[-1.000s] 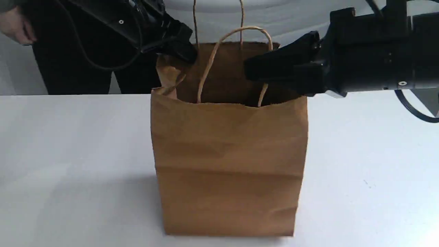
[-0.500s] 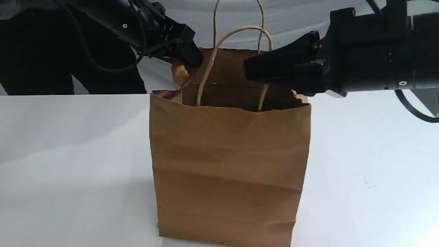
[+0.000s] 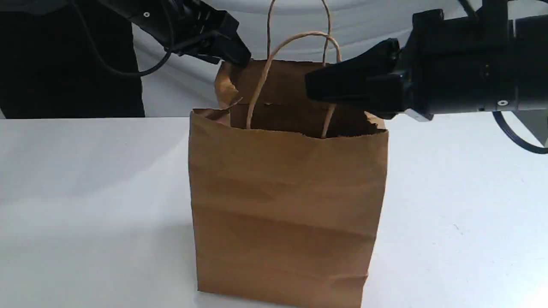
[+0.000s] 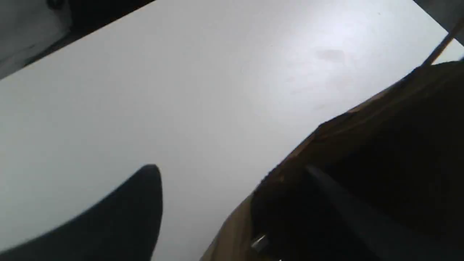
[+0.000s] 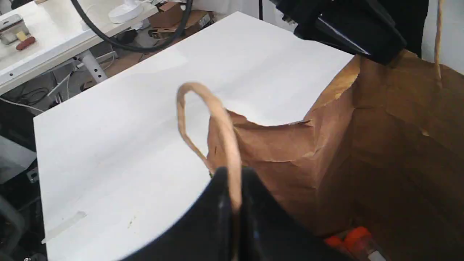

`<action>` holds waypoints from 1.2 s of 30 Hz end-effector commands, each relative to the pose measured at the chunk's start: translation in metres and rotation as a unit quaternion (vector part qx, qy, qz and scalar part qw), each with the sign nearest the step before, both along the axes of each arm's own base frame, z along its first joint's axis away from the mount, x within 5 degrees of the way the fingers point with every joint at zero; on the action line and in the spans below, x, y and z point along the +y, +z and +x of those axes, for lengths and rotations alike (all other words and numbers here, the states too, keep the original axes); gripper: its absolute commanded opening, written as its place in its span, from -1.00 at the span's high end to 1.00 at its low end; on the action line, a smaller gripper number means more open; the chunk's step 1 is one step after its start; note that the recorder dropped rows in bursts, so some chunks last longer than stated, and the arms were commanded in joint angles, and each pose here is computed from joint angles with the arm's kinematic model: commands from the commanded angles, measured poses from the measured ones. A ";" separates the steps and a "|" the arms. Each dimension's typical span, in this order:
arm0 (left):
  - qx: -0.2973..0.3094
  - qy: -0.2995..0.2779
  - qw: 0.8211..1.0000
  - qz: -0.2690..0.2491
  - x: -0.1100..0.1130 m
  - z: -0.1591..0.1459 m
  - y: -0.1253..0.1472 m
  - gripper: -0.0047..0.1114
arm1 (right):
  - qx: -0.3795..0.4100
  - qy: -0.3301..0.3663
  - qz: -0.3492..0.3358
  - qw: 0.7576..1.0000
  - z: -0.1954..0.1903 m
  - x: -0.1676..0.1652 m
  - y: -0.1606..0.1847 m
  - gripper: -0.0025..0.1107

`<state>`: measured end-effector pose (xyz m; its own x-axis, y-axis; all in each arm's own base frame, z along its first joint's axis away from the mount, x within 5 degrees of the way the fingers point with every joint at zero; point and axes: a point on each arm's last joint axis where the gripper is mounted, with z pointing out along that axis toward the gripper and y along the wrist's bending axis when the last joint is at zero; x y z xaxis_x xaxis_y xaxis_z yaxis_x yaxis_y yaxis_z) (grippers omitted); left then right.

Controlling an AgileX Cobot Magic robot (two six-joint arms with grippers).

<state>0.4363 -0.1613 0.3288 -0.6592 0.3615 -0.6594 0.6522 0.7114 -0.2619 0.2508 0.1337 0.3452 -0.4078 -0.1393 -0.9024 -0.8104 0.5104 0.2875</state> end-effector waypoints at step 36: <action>-0.048 0.018 0.995 0.088 0.024 -0.034 0.053 -0.06 | -0.016 0.023 -0.089 0.996 -0.017 -0.009 -0.002 -0.09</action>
<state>0.4068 -0.1382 0.3747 -0.6134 0.4610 -0.6413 0.6451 0.7609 -0.0701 0.2404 0.1272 0.3407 -0.3839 -0.2979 -0.8740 -0.8337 0.5187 0.1894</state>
